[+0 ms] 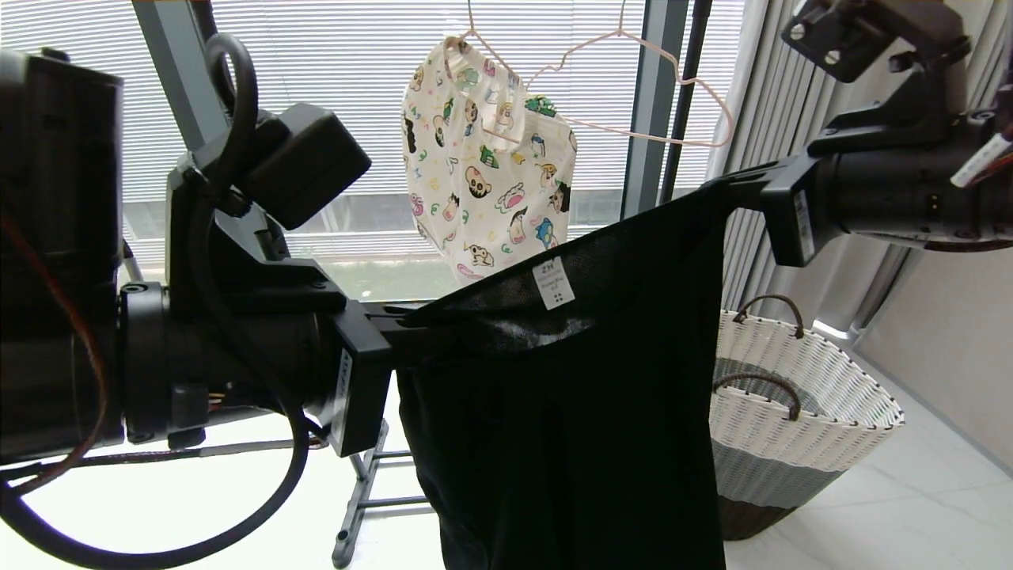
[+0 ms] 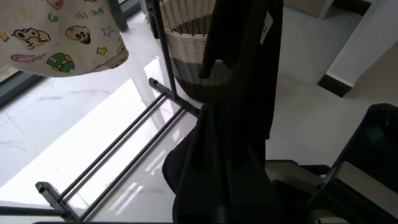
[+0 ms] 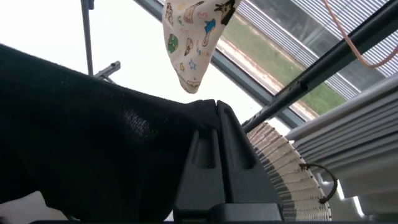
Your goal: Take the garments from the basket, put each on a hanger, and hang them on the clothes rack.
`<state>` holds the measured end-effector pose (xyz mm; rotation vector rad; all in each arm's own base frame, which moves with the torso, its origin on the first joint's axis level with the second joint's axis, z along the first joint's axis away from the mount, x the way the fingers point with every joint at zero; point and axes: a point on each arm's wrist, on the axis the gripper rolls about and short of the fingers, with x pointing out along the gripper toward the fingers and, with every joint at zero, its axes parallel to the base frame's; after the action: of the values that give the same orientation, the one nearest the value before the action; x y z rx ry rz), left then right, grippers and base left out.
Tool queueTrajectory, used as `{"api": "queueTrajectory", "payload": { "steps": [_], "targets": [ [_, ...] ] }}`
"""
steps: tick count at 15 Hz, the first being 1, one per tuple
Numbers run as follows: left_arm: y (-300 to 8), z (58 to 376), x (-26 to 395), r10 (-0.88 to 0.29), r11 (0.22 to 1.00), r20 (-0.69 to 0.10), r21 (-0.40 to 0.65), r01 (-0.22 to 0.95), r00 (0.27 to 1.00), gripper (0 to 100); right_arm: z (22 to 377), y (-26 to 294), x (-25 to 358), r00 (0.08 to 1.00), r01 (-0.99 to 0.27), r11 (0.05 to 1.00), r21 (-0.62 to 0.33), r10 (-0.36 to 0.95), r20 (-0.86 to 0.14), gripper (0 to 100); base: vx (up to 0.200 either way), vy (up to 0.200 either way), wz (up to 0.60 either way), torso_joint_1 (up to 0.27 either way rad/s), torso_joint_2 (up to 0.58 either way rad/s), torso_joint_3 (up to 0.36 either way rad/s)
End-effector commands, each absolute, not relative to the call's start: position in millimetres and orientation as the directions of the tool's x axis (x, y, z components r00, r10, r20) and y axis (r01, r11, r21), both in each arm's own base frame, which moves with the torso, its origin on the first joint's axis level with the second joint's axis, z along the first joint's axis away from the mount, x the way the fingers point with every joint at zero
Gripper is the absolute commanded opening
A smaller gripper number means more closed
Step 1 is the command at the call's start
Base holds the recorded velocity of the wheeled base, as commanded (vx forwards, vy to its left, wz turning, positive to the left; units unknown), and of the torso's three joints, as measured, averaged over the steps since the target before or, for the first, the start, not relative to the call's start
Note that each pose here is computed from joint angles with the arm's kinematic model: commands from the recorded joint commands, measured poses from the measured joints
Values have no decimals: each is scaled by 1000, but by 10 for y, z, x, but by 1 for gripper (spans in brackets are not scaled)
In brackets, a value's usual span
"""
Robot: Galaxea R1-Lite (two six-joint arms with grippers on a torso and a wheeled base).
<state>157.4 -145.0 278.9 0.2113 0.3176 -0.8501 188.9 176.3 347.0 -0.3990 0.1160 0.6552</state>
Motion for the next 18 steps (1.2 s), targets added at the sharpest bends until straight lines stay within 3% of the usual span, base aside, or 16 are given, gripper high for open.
{"api": "queueTrajectory", "payload": {
  "steps": [1, 6, 9, 12, 13, 18],
  "targets": [
    [-1489, 2673, 1536, -677, 663, -360, 82, 744, 642, 0, 3410, 1920, 2067, 788, -616, 716, -328, 562, -253, 0, 0, 0, 0, 0, 0, 0],
    [-1493, 2709, 1610, -654, 689, -341, 99, 718, 675, 0, 3432, 1877, 2035, 791, -612, 720, -328, 559, -250, 0, 0, 0, 0, 0, 0, 0],
    [-1441, 2879, 2010, -581, 751, -258, 197, 631, 772, 0, 3445, 1790, 1936, 781, -625, 708, -329, 553, -291, 0, 0, 0, 0, 0, 0, 0],
    [-1489, 2934, 2118, -579, 751, -228, 225, 621, 783, 0, 3467, 1686, 1826, 772, -634, 700, -329, 545, -327, 0, 0, 0, 0, 0, 0, 0],
    [-1495, 2926, 2119, -580, 749, -231, 226, 623, 781, 0, 3468, 1662, 1789, 766, -640, 695, -327, 546, -338, 100, 0, 0, 0, 0, 0, 0],
    [-1486, 2820, 2142, -526, 774, -268, 242, 585, 807, 0, 3263, 1510, 1553, 736, -671, 670, -317, 547, -399, 100, 0, 0, 0, 0, 0, 0]
  ]
}}
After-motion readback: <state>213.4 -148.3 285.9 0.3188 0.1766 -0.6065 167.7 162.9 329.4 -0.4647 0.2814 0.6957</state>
